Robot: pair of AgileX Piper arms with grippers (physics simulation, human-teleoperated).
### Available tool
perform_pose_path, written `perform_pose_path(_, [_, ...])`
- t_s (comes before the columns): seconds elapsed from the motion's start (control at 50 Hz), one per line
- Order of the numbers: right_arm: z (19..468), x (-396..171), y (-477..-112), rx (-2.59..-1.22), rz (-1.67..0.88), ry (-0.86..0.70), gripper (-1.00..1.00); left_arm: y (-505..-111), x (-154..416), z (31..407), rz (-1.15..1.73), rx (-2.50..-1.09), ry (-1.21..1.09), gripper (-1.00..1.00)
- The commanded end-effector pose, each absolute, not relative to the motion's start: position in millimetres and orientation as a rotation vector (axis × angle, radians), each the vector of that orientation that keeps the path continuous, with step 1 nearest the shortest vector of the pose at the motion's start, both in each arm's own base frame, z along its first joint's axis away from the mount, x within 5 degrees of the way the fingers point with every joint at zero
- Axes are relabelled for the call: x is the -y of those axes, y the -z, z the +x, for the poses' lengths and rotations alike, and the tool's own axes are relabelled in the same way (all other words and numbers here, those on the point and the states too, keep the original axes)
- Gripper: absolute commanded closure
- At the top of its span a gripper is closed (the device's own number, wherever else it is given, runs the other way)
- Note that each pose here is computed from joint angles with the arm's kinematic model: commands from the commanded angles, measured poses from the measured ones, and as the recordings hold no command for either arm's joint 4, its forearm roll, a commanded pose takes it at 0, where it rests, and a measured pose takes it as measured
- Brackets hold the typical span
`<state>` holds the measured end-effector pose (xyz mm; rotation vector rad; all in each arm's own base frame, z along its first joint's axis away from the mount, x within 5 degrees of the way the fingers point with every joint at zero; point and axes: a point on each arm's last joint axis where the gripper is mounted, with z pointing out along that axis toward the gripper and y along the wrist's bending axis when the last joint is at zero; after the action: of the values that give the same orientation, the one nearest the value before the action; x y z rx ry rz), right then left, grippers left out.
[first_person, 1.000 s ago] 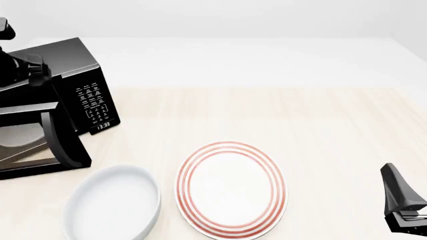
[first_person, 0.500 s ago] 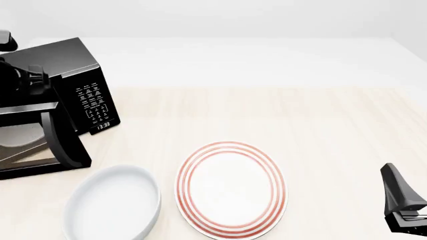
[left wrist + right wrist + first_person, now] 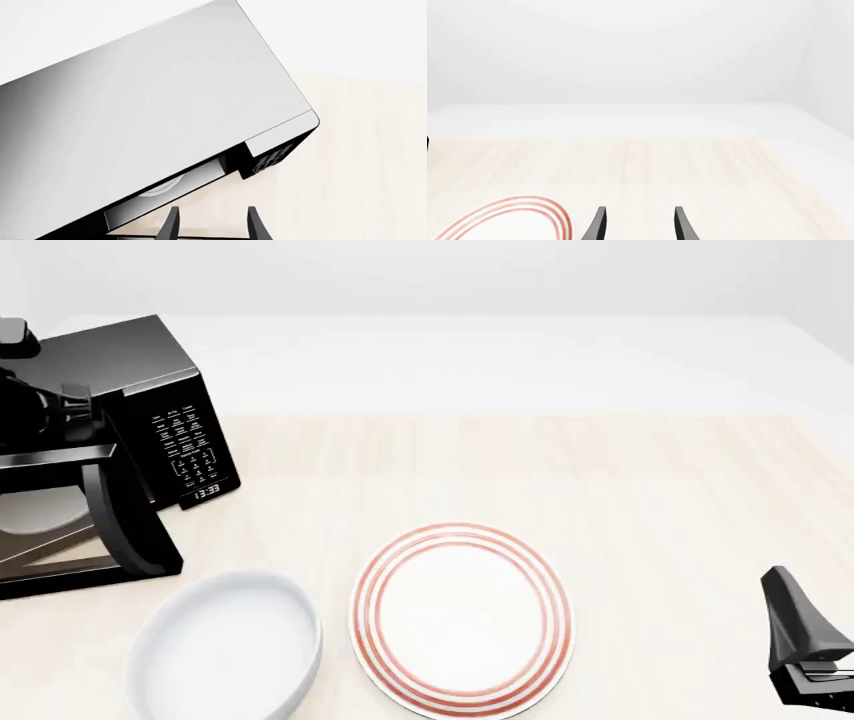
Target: Open the microwave.
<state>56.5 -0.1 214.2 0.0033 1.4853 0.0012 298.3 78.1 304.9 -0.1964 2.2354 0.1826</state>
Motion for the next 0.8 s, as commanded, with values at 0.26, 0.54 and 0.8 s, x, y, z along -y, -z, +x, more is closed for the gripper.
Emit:
perform_pose_path(0.26, [56.5, 0.1, -214.2, -1.485, 0.003, -0.001, -1.00, -287.8, -83.1, 295.0, -0.244, -2.242, -0.179, -1.00])
perform_pose_path(0.54, [56.5, 0.1, -214.2, -1.486, 0.003, -0.001, -1.00, -280.1, -85.4, 297.0, -0.248, -2.253, -0.181, -1.00])
perform_pose_path(0.8, [56.5, 0.1, -214.2, -1.485, 0.003, -0.001, -1.00, -268.9, -85.7, 291.7, -0.273, -2.262, -0.174, -1.00])
